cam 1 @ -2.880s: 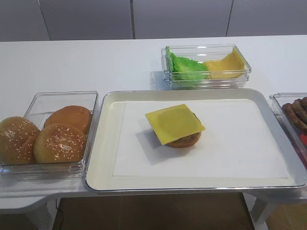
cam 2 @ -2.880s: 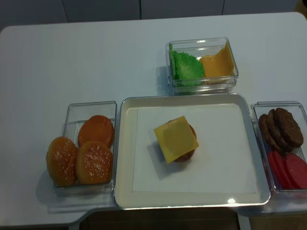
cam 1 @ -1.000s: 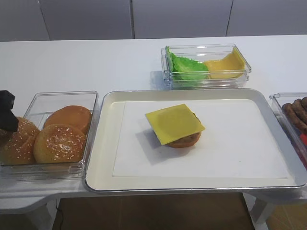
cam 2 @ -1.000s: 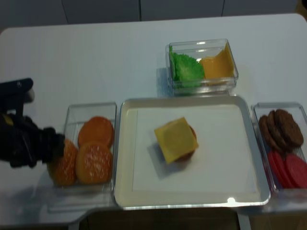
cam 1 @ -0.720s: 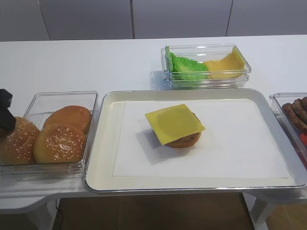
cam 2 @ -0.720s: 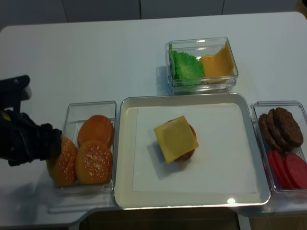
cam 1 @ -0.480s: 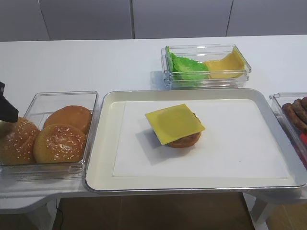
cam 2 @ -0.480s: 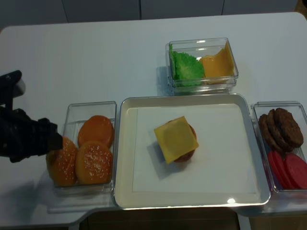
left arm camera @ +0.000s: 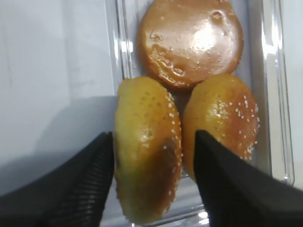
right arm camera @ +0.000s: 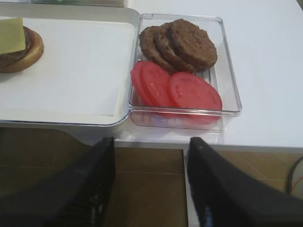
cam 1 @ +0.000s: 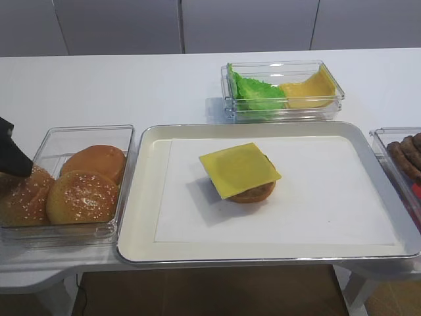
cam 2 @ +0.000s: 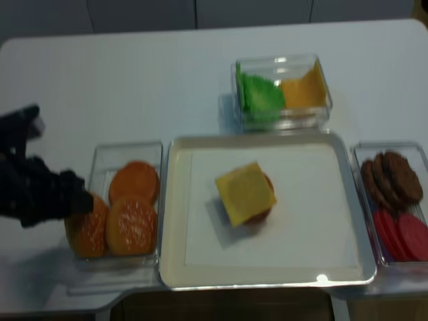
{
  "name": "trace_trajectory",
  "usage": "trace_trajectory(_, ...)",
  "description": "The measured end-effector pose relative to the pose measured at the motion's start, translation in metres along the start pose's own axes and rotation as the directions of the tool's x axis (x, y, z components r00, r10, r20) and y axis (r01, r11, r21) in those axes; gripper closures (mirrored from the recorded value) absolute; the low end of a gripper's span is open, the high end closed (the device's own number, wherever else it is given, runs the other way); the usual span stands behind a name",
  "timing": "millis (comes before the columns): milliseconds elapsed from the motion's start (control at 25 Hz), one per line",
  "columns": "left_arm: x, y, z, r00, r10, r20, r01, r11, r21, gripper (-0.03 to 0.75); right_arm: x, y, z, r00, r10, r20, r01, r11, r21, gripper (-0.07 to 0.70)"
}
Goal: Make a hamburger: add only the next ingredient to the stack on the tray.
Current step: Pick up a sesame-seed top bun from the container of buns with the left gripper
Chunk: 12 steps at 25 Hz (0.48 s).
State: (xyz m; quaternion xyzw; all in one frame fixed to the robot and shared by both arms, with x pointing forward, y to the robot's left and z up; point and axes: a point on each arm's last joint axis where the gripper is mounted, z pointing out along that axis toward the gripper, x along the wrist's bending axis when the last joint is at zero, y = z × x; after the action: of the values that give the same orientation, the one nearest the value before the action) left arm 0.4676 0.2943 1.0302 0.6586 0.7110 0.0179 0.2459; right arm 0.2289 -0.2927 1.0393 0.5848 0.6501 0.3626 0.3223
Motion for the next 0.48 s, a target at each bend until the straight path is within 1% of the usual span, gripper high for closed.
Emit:
trace_trajectory(360,0.0028,0.0002,0.0051,1.000,0.005,-0.011,-0.005,1.000,0.027,0.319,0.0000,0.0000,0.0000,1.000,-0.004,0.000,0.004,1.000,0.000,0.255)
trace_trajectory(480,0.0022,-0.0019,0.0050,1.000,0.005,-0.005,-0.005,0.999,0.050,0.344,0.0000,0.0000,0.0000,1.000,-0.004,0.000,0.004,1.000,0.000,0.255)
